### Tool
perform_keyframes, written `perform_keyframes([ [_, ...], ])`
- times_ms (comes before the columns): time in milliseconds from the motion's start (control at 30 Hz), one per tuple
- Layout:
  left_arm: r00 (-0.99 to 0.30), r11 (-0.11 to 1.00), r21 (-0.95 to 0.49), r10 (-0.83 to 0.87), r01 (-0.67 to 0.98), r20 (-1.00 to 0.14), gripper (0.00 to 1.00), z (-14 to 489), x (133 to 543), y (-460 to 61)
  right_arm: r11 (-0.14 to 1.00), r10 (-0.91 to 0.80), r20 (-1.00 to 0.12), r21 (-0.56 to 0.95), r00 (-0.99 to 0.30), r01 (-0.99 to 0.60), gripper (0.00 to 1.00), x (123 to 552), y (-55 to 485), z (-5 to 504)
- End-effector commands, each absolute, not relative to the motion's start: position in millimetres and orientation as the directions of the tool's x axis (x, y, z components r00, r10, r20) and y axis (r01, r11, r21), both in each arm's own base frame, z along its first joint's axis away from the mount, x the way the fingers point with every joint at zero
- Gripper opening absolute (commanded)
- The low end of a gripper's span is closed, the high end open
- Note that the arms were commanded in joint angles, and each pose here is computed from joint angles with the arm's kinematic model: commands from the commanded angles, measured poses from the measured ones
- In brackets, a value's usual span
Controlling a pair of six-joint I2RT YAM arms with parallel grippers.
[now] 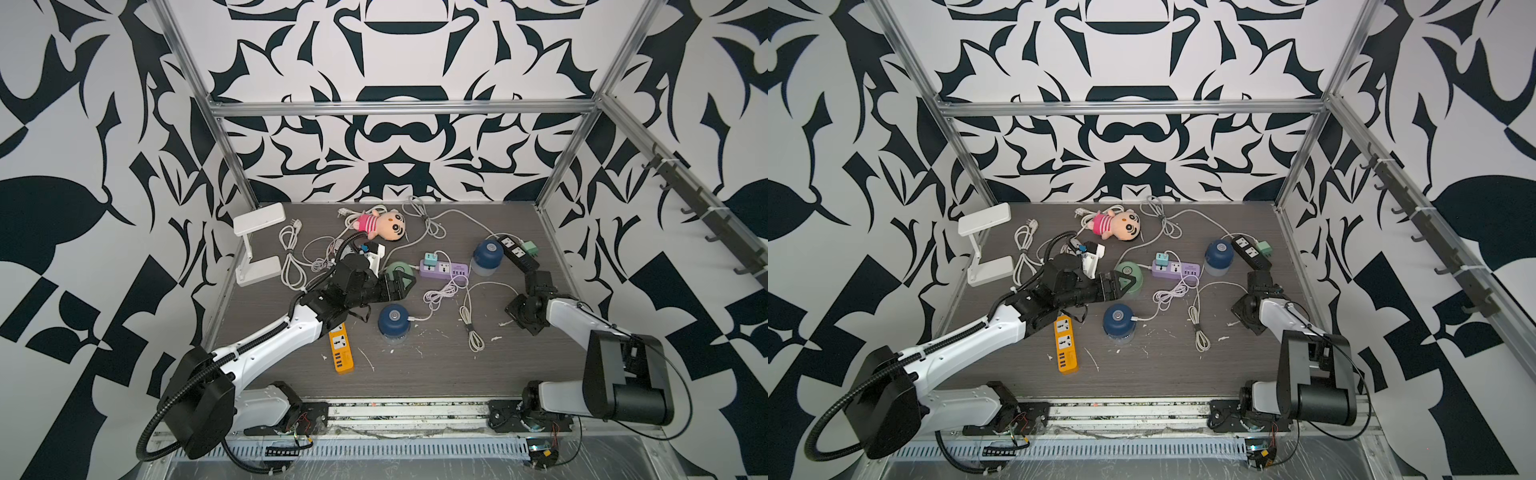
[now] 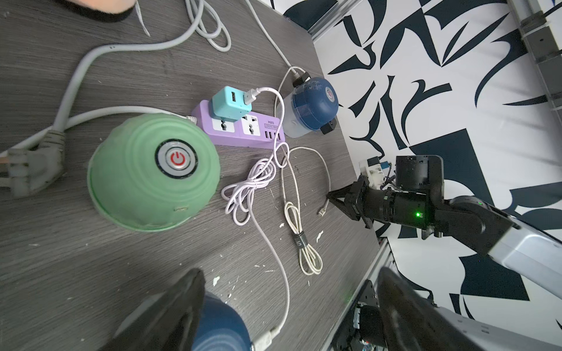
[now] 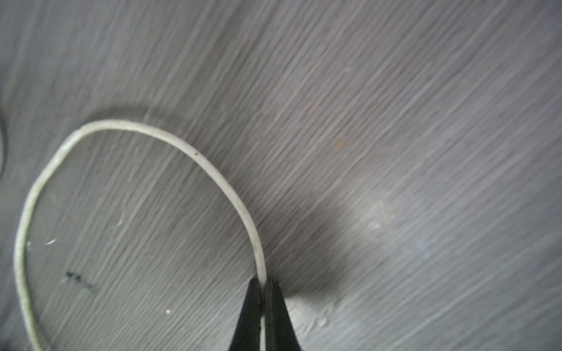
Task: Charge the cordless meat grinders
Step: Pick up the charging cable from the center of the board.
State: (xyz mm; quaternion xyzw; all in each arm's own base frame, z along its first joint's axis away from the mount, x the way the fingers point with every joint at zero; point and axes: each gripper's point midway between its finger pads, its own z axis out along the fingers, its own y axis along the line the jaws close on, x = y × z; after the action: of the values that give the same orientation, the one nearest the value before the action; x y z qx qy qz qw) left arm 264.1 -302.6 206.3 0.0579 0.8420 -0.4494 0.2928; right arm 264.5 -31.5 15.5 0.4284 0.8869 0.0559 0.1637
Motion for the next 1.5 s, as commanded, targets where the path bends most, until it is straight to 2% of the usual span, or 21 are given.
perform_keyframes([
  [0,-0.833,0.542,-0.746,-0.141,0.387,-0.534,0.89,212.1,264.7,-316.5,0.596,0.795,-0.106,0.318,-0.597,0.737,0.00,253.4,-4.2,14.2],
  [100,-0.840,0.512,-0.760,-0.127,0.400,-0.527,0.87,218.0,265.1,-324.8,0.581,0.792,-0.088,0.412,-0.604,0.702,0.00,259.9,9.9,34.1],
  [267,-0.859,0.445,-0.795,-0.099,0.413,-0.502,0.86,226.6,262.7,-342.2,0.579,0.779,-0.139,0.533,-0.612,0.616,0.00,268.7,26.1,82.6],
  [300,-0.868,0.425,-0.808,-0.091,0.409,-0.488,0.82,228.6,261.7,-347.5,0.573,0.779,-0.149,0.563,-0.609,0.595,0.00,271.4,30.9,93.5],
  [600,-0.937,0.303,-0.901,-0.061,0.310,-0.343,0.71,242.2,251.0,-399.2,0.617,0.740,-0.351,0.693,-0.573,0.373,0.00,299.6,88.1,176.9],
  [733,-0.950,0.290,-0.920,-0.083,0.265,-0.300,0.69,238.4,250.9,-410.6,0.608,0.743,-0.388,0.732,-0.545,0.307,0.00,309.4,113.3,198.7],
  [1000,-0.960,0.317,-0.927,-0.121,0.202,-0.251,0.63,217.0,256.2,-414.9,0.552,0.775,-0.384,0.798,-0.501,0.241,0.00,323.0,134.7,221.9],
  [1233,-0.969,0.251,-0.953,-0.137,0.169,-0.207,0.51,217.2,262.0,-426.2,0.498,0.806,-0.353,0.838,-0.474,0.222,0.00,323.3,143.3,223.3],
  [1467,-0.973,0.191,-0.975,-0.175,0.118,-0.152,0.42,215.7,268.4,-428.4,0.494,0.812,-0.359,0.843,-0.461,0.214,0.00,322.9,144.6,225.9],
])
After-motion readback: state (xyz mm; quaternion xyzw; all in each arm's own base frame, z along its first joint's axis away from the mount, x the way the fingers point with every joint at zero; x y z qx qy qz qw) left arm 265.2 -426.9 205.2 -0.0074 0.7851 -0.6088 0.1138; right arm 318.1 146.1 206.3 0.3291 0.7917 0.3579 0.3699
